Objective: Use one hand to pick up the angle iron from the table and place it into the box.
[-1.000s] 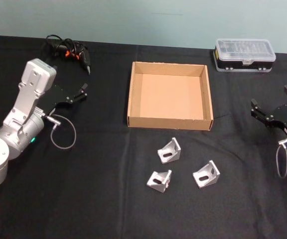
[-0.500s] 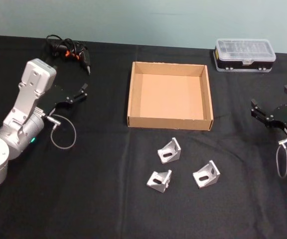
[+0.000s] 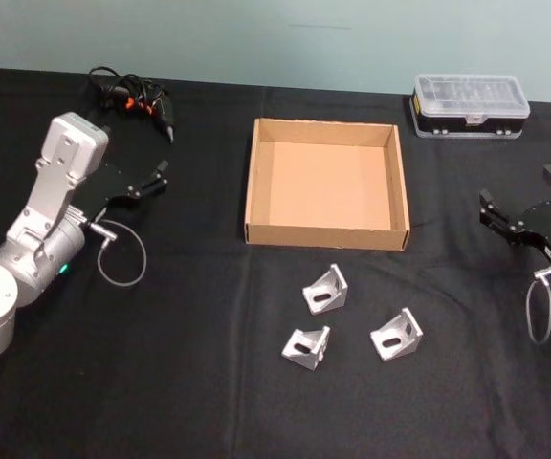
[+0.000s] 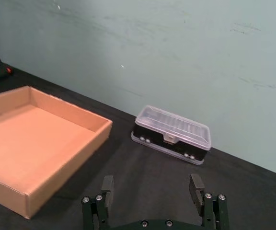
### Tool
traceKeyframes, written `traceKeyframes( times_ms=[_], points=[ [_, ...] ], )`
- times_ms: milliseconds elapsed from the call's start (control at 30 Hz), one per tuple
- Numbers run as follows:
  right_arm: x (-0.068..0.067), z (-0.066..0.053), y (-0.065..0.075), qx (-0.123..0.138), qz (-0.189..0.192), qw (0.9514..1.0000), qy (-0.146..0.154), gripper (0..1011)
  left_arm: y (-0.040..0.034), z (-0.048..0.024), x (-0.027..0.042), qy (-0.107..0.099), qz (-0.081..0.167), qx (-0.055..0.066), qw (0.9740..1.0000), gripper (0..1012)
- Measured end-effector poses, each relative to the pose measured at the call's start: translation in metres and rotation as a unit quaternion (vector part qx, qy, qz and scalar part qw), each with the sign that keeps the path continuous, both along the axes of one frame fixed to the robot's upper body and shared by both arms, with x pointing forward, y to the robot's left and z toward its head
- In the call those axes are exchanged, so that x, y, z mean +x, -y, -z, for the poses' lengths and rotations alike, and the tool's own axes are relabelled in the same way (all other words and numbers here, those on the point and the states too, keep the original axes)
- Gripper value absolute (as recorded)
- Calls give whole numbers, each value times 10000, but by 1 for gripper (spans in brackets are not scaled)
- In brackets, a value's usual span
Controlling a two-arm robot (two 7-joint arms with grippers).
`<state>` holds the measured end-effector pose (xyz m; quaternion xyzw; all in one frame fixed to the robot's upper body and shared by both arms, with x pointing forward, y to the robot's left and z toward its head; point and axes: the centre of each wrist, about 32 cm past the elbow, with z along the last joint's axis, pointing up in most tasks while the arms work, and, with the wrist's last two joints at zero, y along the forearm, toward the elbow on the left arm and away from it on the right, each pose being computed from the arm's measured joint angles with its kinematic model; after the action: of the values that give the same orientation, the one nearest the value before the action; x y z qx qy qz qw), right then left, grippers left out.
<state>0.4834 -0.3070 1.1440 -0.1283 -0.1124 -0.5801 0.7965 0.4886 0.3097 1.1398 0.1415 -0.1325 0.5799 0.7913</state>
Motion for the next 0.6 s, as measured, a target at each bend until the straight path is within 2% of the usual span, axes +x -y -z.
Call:
traceKeyframes(
  times_ms=[267,467,600],
  points=[
    [-96,-225,-61,311,-237,9992,-33,1004,0,0,0,0,0,0,10000,1011],
    [-233,-539,-93,442,-571,9973,-132,1004,0,0,0,0,1,0,10000,1011],
    [-322,-701,-97,459,-741,9959,-242,1004,0,0,0,0,0,0,10000,1011]
  ],
)
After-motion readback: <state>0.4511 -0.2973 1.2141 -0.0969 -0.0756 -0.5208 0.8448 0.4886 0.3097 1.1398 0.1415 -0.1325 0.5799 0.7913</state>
